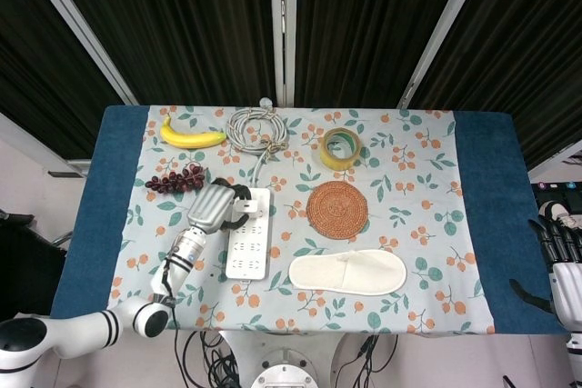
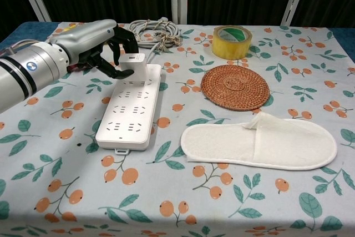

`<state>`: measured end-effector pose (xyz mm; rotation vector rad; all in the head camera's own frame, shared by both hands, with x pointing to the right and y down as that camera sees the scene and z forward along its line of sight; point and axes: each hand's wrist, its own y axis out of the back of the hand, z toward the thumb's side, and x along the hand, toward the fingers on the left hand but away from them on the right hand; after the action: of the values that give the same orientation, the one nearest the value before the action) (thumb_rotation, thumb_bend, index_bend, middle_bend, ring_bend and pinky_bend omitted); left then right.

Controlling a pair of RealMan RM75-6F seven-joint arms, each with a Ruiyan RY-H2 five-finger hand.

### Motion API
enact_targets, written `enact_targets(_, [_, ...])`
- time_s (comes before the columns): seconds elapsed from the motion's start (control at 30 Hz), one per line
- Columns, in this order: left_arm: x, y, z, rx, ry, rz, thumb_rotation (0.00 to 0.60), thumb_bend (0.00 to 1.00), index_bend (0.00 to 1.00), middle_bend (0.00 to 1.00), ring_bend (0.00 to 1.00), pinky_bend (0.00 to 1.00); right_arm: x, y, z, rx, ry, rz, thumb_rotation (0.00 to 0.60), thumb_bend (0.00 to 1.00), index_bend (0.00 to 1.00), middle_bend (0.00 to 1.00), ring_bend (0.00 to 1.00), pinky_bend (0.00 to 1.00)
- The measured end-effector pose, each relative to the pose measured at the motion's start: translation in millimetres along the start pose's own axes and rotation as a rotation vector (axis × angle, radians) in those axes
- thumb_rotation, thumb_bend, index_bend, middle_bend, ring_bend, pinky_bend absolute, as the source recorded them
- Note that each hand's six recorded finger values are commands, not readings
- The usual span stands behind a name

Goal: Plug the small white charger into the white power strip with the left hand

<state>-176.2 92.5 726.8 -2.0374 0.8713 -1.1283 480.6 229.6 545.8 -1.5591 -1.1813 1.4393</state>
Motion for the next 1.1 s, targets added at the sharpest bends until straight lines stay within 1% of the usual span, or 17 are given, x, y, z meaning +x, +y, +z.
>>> enact_targets(0.43, [2.6, -9.4, -8.7, 0.005, 0.026, -0.023, 0.6, 0.45, 0.63, 0.69, 0.5, 0.3, 0.5, 0.2, -1.0, 0.0, -0.003, -0.002, 0.6, 0.09, 0.0, 0.01, 0.0, 0.0])
enact_targets(0.73, [1.9, -14.1, -10.8, 0.007, 0.03, -0.034, 0.6, 0.45, 0.65, 0.71, 0.5, 0.3, 1.0, -0.3, -1.3, -0.001, -0.005, -0.001, 0.6, 0.09, 0.0, 0.01, 0.0, 0.0])
enact_targets(1.1, [0.4, -18.7, -16.2, 0.001, 0.044, -0.041, 0.6, 0.46, 0.68, 0.74, 0.54, 0.3, 1.6, 0.5, -1.5, -0.001, -0.006, -0.004, 0.6, 0.09, 0.0, 0.01, 0.0, 0.0])
